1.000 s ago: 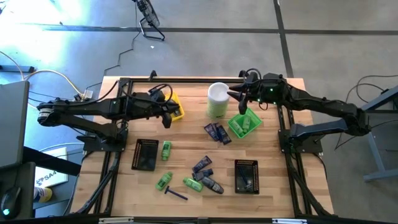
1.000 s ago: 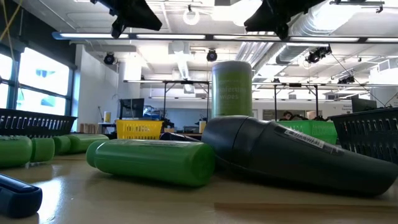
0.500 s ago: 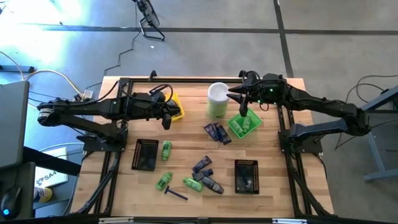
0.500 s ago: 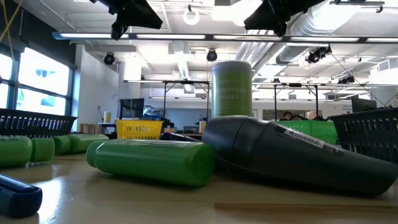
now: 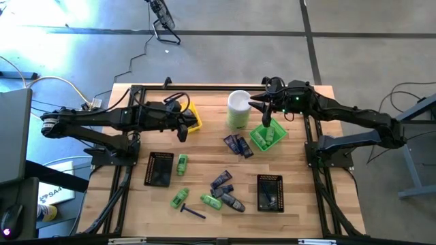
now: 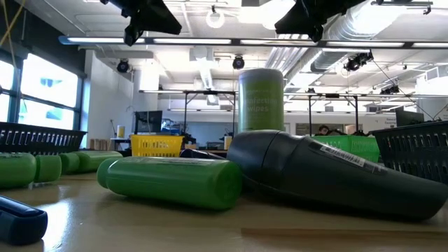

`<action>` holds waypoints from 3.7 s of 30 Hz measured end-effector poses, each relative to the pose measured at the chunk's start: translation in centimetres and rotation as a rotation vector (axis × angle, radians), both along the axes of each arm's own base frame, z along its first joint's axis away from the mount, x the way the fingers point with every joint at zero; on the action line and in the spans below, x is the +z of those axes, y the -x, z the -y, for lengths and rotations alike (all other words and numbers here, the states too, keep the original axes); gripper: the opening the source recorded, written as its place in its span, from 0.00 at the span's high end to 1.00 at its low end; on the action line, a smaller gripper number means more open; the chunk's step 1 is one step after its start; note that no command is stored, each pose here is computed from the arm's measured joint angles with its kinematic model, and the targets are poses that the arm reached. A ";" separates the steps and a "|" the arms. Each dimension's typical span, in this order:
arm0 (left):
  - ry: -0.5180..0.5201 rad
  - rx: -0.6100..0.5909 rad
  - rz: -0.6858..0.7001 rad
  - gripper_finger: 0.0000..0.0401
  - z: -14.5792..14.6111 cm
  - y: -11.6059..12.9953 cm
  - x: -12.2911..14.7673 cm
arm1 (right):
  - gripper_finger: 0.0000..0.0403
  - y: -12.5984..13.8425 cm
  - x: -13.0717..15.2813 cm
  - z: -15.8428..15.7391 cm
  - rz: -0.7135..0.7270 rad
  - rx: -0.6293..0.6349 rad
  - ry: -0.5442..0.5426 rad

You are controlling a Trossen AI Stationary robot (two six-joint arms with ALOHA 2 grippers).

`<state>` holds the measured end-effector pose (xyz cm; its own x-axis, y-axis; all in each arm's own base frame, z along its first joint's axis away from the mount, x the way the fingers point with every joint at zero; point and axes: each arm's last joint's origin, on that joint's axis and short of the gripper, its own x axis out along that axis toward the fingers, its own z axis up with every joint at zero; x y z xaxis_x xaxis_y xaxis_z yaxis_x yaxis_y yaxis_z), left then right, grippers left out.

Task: Pick & Place Travel size toiletries
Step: Put the bottom blue razor into the right black bin

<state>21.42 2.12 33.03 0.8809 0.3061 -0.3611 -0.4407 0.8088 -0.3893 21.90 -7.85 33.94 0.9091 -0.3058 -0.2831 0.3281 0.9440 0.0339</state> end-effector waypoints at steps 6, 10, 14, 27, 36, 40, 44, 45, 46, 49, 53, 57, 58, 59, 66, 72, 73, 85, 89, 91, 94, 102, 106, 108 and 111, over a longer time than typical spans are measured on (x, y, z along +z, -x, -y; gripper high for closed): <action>0.001 0.001 -0.022 0.89 0.0 0.1 -0.2 | 0.74 0.0 0.0 0.0 0.000 0.000 -0.001; 0.000 0.000 -0.023 0.89 0.0 0.1 -0.2 | 0.74 0.0 0.0 0.0 -0.001 -0.014 0.003; -0.002 -0.015 -0.024 0.86 0.0 0.1 -0.2 | 0.74 0.0 0.0 0.1 -0.002 -0.026 0.006; 0.003 -0.026 -0.024 0.47 0.1 0.1 -0.2 | 0.74 0.0 0.0 0.1 -0.007 -0.025 0.011; 0.059 -0.026 -0.001 0.34 0.1 0.0 -0.1 | 0.74 0.0 0.0 0.1 -0.008 -0.024 0.011; 0.216 -0.104 0.107 0.34 0.5 -0.3 0.5 | 0.74 0.0 0.0 0.1 -0.009 -0.024 0.011; 0.311 -0.278 0.205 0.34 1.4 -0.7 1.6 | 0.74 0.0 0.0 0.1 -0.009 -0.024 0.011; 0.323 -0.315 0.221 0.34 1.6 -0.7 1.8 | 0.74 0.0 0.0 0.1 -0.009 -0.024 0.011; 0.331 -0.341 0.232 0.34 1.9 -0.7 1.9 | 0.74 0.0 0.0 0.1 -0.009 -0.024 0.011; 0.353 -0.388 0.228 0.34 2.9 -0.7 1.9 | 0.74 0.0 0.0 0.1 -0.009 -0.024 0.011; 0.397 -0.398 0.220 0.34 4.3 -0.6 1.9 | 0.74 0.0 0.0 0.1 -0.008 -0.021 0.008; 0.416 -0.387 0.213 0.34 5.8 -0.4 1.8 | 0.74 0.0 0.0 0.1 -0.007 -0.021 0.006; 0.414 -0.386 0.213 0.34 6.2 -0.3 1.8 | 0.74 0.0 0.0 0.1 -0.007 -0.021 0.006; 0.412 -0.382 0.214 0.34 6.6 -0.3 1.8 | 0.74 0.0 0.0 0.1 -0.007 -0.021 0.005; 0.454 -0.354 0.221 0.34 9.2 0.4 1.8 | 0.74 0.0 0.0 0.1 -0.006 -0.022 0.004; 0.484 -0.322 0.228 0.34 11.2 0.6 1.5 | 0.74 0.0 0.0 0.1 -0.007 -0.021 0.006; 0.489 -0.319 0.229 0.34 11.5 0.5 1.3 | 0.74 0.0 0.0 0.1 -0.007 -0.021 0.007; 0.483 -0.366 0.182 0.34 15.6 -2.4 1.9 | 0.74 0.0 0.0 0.1 -0.008 -0.020 0.011; 0.460 -0.362 0.115 0.34 16.3 -3.4 2.2 | 0.74 0.0 0.0 0.1 -0.008 -0.020 0.011; 0.452 -0.376 0.061 0.34 16.6 -3.7 2.2 | 0.74 0.0 0.0 0.1 -0.008 -0.019 0.011; 0.440 -0.375 -0.050 0.34 16.9 -4.2 1.5 | 0.74 0.0 -0.1 0.0 -0.011 -0.016 0.009; 0.404 -0.357 -0.256 0.34 17.8 -5.4 -1.8 | 0.74 0.3 -1.1 -0.4 -0.105 0.072 -0.065; 0.389 -0.392 -0.344 0.34 18.3 -5.9 -3.3 | 0.74 0.4 -1.5 -0.5 -0.139 0.116 -0.099; 0.353 -0.418 -0.401 0.34 18.5 -6.1 -4.2 | 0.74 0.5 -1.5 -0.6 -0.144 0.130 -0.110; 0.307 -0.481 -0.472 0.34 18.9 -6.5 -5.4 | 0.74 0.5 -1.5 -0.6 -0.143 0.134 -0.112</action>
